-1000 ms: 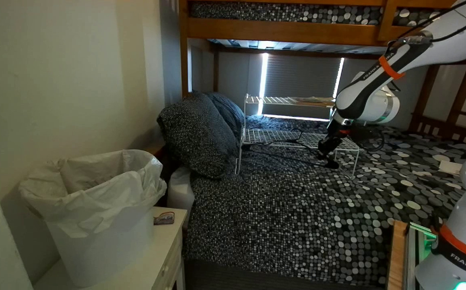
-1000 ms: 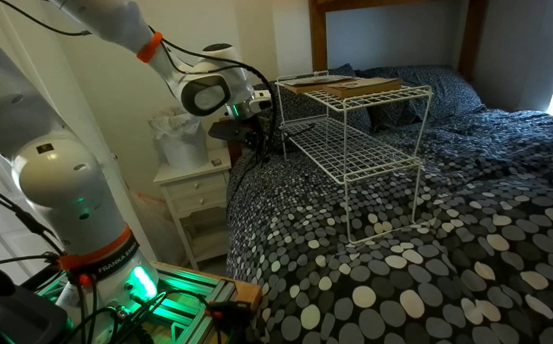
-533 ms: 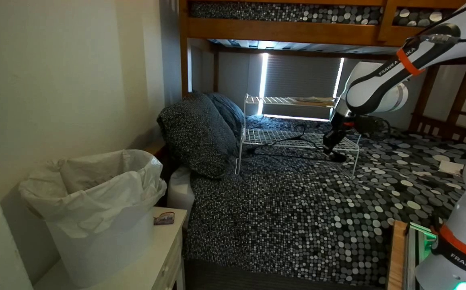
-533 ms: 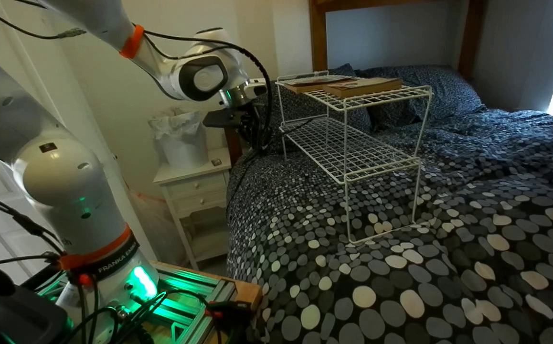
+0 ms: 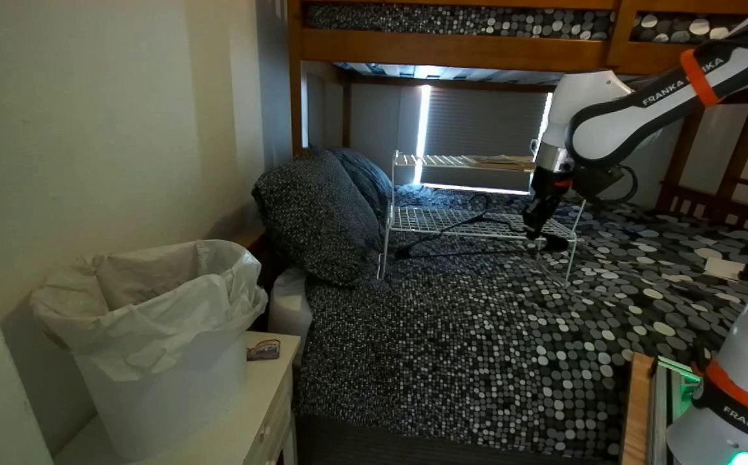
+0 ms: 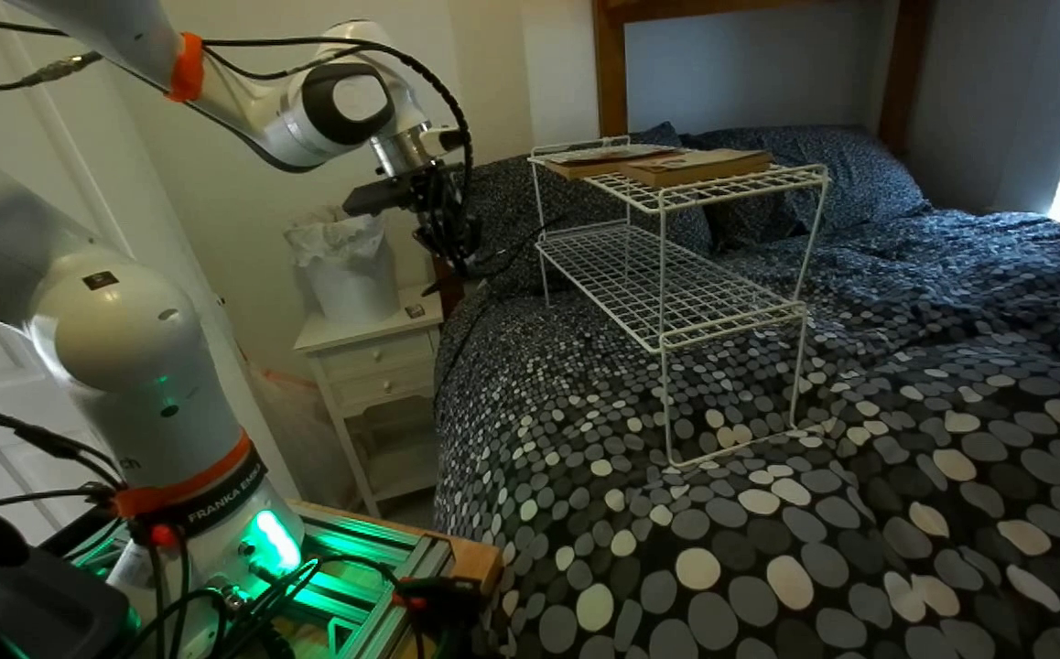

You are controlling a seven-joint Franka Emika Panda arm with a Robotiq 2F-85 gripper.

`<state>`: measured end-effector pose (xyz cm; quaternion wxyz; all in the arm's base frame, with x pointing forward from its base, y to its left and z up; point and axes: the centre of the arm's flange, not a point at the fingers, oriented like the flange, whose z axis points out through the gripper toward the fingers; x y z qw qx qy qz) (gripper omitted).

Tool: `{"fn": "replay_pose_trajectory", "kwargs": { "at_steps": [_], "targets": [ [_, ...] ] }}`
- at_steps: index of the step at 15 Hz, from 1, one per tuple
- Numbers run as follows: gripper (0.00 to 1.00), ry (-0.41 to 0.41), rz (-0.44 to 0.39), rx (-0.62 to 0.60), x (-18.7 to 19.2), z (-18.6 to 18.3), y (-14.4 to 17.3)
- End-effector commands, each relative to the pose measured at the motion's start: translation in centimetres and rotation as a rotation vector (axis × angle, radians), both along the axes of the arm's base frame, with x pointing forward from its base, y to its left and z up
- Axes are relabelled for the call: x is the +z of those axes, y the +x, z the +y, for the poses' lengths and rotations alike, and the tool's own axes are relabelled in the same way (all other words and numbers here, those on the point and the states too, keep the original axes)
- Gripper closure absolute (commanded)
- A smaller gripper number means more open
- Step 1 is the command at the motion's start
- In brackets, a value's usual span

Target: Remove the black hanger from the bottle shelf of the shoe rack and hang it on the top shelf wire mesh of the shoe rack

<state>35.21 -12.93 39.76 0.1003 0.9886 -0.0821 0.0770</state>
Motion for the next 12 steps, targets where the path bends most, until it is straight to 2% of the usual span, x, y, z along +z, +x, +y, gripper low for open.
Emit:
{"fn": "replay_pose_trajectory", "kwargs": {
  "at_steps": [1,4,7,9,12],
  "targets": [
    [0.97,-0.023,0.055,0.033,-1.0,5.6,-4.8],
    [0.97,-0.115,0.041,0.004,0.4,7.7,-4.9],
    [0.97,-0.216,-0.009,-0.048,1.8,9.1,-5.4],
    [0.97,-0.261,-0.083,-0.059,3.1,8.8,-5.2],
    [0.97,-0.322,-0.152,-0.04,4.8,7.5,-5.1]
  ]
}}
